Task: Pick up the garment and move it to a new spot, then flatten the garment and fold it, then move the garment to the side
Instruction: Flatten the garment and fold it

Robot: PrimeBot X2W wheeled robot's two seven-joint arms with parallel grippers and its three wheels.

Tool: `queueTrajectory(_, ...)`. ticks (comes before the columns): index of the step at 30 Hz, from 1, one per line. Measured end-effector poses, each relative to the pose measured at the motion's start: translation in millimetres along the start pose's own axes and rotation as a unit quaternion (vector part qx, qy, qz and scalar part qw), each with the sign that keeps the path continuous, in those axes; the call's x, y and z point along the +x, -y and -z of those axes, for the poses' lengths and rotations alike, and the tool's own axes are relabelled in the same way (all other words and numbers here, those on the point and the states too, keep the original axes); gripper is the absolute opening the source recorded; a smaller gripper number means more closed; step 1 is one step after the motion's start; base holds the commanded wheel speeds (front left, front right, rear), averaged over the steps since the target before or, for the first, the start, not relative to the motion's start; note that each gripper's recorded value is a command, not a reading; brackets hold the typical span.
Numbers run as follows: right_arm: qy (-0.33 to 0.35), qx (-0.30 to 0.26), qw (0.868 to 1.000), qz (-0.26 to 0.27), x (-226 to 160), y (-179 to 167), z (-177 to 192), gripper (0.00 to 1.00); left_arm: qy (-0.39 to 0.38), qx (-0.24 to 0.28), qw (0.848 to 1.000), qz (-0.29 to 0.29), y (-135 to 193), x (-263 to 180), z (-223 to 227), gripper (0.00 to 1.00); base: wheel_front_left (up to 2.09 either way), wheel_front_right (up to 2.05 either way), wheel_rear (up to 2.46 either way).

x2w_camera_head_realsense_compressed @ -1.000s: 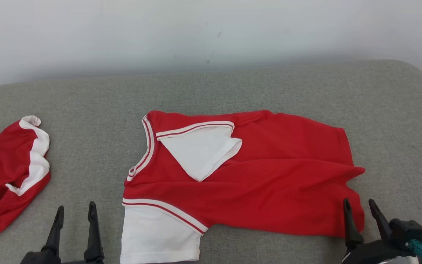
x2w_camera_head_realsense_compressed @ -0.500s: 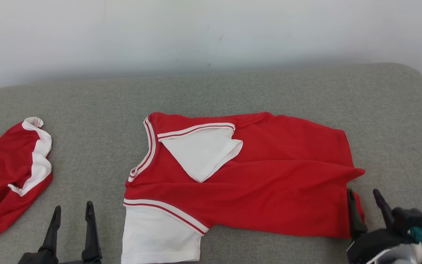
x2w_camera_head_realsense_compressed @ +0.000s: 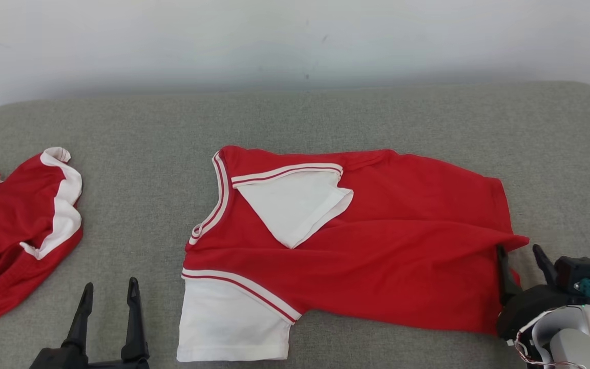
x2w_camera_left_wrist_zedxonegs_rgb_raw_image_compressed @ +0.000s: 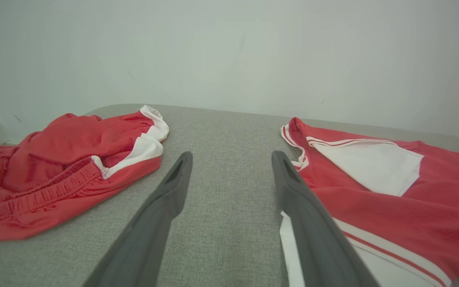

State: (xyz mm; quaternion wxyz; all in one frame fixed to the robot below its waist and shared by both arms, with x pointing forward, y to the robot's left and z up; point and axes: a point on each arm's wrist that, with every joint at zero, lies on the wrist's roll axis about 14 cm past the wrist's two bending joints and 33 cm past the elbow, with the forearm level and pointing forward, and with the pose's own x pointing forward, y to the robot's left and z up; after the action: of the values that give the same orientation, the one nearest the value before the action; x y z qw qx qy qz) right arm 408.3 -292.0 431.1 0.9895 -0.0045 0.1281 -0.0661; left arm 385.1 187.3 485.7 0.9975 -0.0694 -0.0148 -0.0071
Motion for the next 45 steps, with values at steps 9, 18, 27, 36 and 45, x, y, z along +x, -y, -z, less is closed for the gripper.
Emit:
queueTrajectory(9,-0.003,-0.002,1.000,-0.013,26.6,-10.3,-6.6,0.00,-0.008,0.000,1.000,-0.002,-1.7,4.4,6.1,1.00,0.00,0.00,0.00)
queueTrajectory(18,0.060,-0.021,0.997,-0.046,55.5,-31.9,-60.0,0.00,-0.015,-0.002,1.000,0.000,-0.2,3.4,10.2,1.00,0.00,0.00,0.00)
queueTrajectory(27,0.070,-0.046,0.994,-0.064,94.5,-51.7,-98.1,0.00,-0.027,-0.007,1.000,0.000,-0.8,5.5,18.5,1.00,0.00,0.00,0.00)
queueTrajectory(36,0.032,-0.052,0.996,-0.062,102.9,-56.1,-83.2,1.00,-0.029,-0.006,1.000,-0.006,-5.7,3.5,19.1,1.00,0.00,0.00,0.00)
queueTrajectory(45,0.099,-0.027,0.993,-0.059,81.9,-47.6,-115.3,1.00,-0.012,-0.004,1.000,-0.003,-4.0,4.7,8.0,1.00,0.00,0.00,0.00)
